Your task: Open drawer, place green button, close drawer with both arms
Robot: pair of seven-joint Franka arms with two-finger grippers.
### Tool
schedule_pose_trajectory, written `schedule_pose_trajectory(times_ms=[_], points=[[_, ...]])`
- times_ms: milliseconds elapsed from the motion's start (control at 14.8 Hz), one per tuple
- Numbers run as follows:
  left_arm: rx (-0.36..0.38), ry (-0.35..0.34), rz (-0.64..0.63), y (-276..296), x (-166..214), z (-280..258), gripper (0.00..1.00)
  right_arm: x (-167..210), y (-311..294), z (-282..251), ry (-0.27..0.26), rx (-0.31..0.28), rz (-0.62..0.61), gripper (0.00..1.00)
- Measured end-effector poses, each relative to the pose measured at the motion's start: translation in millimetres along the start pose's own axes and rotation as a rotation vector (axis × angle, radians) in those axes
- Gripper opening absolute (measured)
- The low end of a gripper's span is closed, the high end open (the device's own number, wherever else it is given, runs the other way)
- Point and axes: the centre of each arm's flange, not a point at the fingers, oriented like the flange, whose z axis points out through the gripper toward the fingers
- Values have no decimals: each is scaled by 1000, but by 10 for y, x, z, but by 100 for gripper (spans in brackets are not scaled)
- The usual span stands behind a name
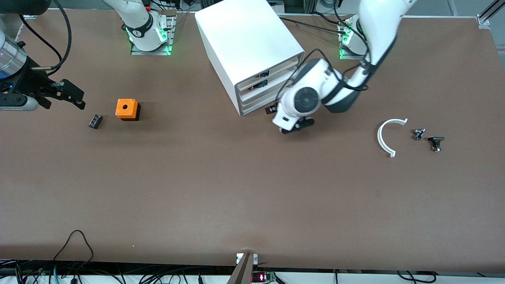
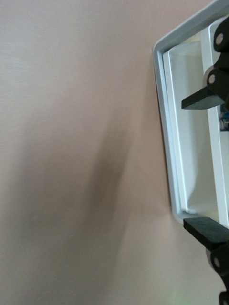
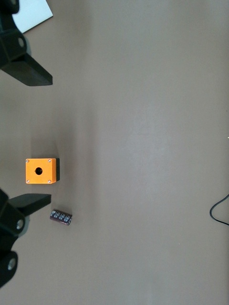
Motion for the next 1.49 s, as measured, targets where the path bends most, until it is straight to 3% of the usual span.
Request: schedule_pose_trajectory(times_ms=[203, 473, 743, 1013, 1215, 1485], points=[[-2, 25, 74, -270, 243, -431, 99, -2, -17, -3, -4, 0, -3, 100], [118, 170, 212, -471, 259, -1043, 99, -2, -57, -59, -7, 0, -10, 100], [185, 217, 318, -757, 208, -1751, 100, 1, -63, -59, -9, 0, -11, 100], [176, 262, 448, -1476, 497, -2405, 100, 2, -68, -63, -8, 1, -12, 100], [98, 282, 517, -2144, 636, -2810, 100, 4, -69, -70, -7, 1, -12, 100], [69, 399, 542, -2568, 502, -3010, 100, 11, -70, -57, -10, 1, -12, 100]])
